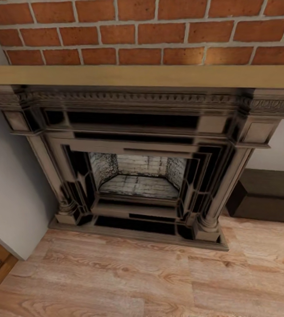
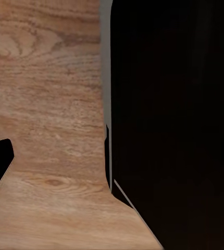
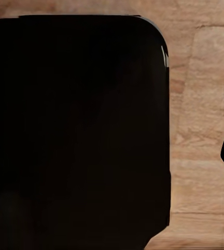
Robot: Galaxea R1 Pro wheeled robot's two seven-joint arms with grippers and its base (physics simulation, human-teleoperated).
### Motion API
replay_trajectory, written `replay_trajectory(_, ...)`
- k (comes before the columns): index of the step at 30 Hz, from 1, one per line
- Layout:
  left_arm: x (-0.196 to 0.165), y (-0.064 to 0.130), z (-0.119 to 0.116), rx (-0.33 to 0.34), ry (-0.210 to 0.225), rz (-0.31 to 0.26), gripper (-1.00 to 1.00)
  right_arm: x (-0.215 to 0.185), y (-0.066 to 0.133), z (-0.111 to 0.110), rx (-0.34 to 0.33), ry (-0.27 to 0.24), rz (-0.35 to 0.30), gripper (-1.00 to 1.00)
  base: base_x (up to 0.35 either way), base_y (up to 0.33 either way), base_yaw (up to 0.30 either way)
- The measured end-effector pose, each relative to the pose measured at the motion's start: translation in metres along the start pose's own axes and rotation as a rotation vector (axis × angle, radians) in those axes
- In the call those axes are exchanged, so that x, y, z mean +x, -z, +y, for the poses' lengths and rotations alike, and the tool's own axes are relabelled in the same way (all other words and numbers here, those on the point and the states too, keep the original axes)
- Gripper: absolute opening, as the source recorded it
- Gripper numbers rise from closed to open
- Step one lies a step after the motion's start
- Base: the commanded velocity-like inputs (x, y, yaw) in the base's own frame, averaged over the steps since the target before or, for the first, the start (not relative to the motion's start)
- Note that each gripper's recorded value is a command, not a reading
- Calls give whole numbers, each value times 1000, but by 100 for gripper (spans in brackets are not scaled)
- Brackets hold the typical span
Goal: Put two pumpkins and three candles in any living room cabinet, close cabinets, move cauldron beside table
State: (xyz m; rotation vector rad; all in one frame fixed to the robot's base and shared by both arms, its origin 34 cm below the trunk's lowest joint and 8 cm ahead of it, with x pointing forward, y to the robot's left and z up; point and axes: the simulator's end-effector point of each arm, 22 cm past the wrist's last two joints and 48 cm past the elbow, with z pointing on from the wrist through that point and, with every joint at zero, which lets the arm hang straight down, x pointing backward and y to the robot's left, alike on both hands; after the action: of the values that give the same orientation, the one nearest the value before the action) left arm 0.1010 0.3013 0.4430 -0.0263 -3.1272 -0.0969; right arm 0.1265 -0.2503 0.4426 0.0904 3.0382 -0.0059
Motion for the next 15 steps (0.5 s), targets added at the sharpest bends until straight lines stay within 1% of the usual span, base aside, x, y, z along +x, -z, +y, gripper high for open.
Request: replay_trajectory(15, 6, 1, 0, 0, -1, 16, 100, 6, 1, 4, -5, -2, 16, 100, 0, 0, -223)
